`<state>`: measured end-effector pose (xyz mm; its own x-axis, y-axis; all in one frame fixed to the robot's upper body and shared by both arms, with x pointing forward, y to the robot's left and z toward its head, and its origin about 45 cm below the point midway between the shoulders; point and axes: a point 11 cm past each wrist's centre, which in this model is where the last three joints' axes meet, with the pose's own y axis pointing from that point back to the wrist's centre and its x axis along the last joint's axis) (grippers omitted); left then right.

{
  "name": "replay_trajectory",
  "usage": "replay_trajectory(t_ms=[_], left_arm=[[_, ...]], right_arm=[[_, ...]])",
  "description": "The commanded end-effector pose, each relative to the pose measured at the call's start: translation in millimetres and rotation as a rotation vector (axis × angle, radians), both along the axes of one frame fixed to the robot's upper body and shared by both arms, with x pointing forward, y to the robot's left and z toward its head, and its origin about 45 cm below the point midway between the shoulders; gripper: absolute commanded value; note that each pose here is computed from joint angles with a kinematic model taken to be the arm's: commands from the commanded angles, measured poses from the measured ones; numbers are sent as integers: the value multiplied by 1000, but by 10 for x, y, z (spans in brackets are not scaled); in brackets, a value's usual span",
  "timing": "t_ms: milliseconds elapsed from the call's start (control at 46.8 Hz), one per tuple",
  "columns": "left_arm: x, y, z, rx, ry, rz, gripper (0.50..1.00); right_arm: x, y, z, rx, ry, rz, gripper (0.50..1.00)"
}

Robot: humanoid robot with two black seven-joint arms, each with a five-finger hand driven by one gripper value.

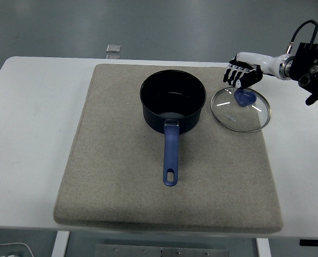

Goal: Lift the pot lid and place it to the right of the pot.

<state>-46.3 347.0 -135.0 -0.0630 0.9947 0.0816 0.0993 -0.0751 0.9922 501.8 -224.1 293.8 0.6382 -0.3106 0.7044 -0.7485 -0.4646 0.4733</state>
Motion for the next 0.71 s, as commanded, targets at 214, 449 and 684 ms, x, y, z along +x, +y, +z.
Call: replay_trajectory(t_ms=[214, 449, 684], left_arm=[[0, 0, 0, 0, 0, 0, 1000], [0, 0, 0, 0, 0, 0, 1000], [0, 0, 0, 0, 0, 0, 1000]], right_arm=[[30, 133, 267, 405, 105, -70, 723], [79, 19, 242, 703, 178, -218, 772], [109, -41, 125, 935, 257, -326, 793]])
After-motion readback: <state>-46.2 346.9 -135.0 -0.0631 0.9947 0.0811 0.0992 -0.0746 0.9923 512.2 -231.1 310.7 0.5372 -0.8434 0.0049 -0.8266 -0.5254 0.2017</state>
